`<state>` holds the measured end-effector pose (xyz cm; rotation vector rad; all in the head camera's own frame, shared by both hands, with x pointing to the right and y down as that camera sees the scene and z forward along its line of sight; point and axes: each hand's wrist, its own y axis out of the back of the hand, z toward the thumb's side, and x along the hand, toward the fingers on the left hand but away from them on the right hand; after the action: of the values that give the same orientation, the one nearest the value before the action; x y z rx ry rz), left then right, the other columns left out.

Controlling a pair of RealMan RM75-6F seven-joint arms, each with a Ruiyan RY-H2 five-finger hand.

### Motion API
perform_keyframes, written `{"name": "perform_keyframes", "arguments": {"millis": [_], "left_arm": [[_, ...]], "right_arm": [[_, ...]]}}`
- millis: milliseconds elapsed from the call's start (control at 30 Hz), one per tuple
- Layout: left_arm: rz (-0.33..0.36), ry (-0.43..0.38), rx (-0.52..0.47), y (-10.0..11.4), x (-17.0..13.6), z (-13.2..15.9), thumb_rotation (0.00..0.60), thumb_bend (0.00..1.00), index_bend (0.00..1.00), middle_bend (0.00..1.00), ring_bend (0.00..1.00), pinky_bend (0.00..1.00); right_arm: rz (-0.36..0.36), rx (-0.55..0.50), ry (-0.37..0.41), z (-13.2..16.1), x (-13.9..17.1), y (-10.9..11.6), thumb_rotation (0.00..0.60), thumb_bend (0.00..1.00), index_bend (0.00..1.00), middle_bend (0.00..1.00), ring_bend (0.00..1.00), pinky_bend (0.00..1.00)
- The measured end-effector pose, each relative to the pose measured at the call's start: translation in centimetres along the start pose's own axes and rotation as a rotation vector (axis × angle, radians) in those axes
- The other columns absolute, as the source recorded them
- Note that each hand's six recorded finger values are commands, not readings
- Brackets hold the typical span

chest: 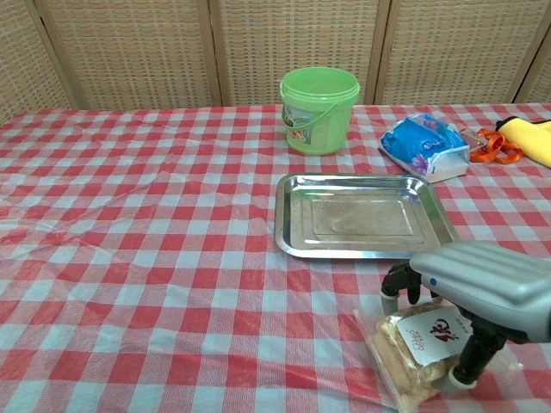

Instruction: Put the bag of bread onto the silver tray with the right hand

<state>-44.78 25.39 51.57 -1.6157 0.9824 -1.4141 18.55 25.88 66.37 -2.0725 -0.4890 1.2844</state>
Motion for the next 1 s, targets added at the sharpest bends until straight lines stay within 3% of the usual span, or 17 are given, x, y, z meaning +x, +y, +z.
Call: {"name": "perform_keyframes", "arguments": {"millis": [200,600,1000], "left_arm": [[0.003,-0.001,0.001,0.0,0.0,0.0,0.6,0.0,0.0,0.0,0.0,0.0],[0.002,0.005,0.008,-0.1,0.1,-0.2,0.6,0.0,0.0,0.0,0.0,0.0],[0.024,0.022,-0.001,0.6,0.4,-0.8,0.6,0.0,0.0,0.0,0.0,0.0]], "right_arm": [[-0.031,-0.009,0.008,0.1,0.3,0.9,0.6,0.15,0.54,0.43,0.4,0.46],[-0.152,0.037,-0.008,0.0,0.2,7.0,0.6,0.15,0.55,0.43,0.41,0.46],[-0.201,0.071,-0.027,1.0,-4.7,12.3,0.6,0.15,0.55,0.43,0.41,0.46]]}}
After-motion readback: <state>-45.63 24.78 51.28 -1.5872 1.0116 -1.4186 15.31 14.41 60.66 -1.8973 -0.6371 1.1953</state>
